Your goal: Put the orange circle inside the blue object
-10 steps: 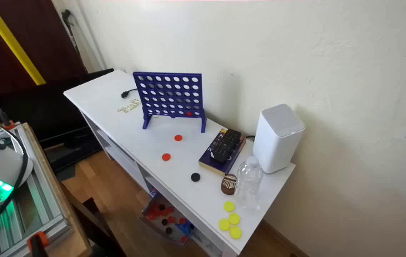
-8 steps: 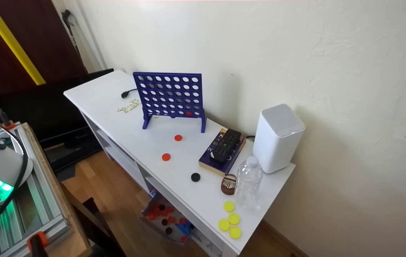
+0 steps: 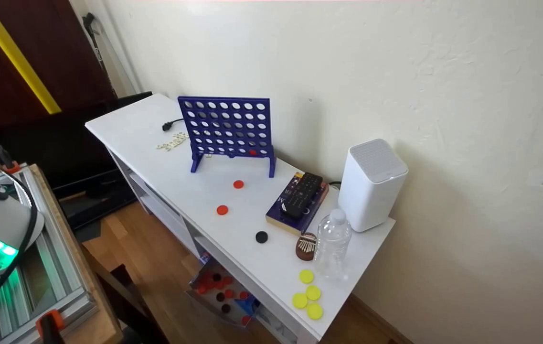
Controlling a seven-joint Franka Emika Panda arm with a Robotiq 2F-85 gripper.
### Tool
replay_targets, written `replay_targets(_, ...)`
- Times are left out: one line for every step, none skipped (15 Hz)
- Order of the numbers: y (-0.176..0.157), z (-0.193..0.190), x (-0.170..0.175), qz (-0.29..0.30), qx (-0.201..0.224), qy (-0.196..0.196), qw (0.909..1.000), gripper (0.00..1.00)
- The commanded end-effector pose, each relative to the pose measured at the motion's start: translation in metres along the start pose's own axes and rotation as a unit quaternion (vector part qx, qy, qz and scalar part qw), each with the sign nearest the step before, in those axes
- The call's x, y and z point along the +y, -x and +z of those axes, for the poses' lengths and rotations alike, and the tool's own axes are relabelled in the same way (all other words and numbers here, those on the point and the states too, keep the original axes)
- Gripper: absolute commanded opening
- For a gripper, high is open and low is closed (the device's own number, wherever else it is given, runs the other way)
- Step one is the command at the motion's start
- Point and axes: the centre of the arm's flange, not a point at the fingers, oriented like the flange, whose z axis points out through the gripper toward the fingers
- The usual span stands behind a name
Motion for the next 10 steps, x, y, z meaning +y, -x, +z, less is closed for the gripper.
replay_targets(-0.043,0.033,0.019,0.056,-0.02,0.019,0.9981,1.0)
replay_targets(-0.053,0.046,0.025,0.062,-0.024,0.023,0.9975,1.0)
replay_targets(-0.063,0.061,0.03,0.065,-0.024,0.031,0.9971,1.0)
replay_targets(-0.072,0.075,0.035,0.067,-0.027,0.037,0.9967,1.0)
replay_targets(-0.079,0.09,0.041,0.069,-0.027,0.046,0.9962,1.0)
replay_targets(-0.085,0.103,0.046,0.07,-0.029,0.052,0.9957,1.0)
replay_targets(-0.087,0.116,0.053,0.059,-0.033,0.056,0.9961,1.0)
replay_targets(-0.09,0.128,0.057,0.051,-0.04,0.06,0.9961,1.0)
replay_targets(-0.091,0.141,0.06,0.038,-0.047,0.066,0.996,1.0)
replay_targets(-0.094,0.154,0.063,0.023,-0.055,0.071,0.9957,1.0)
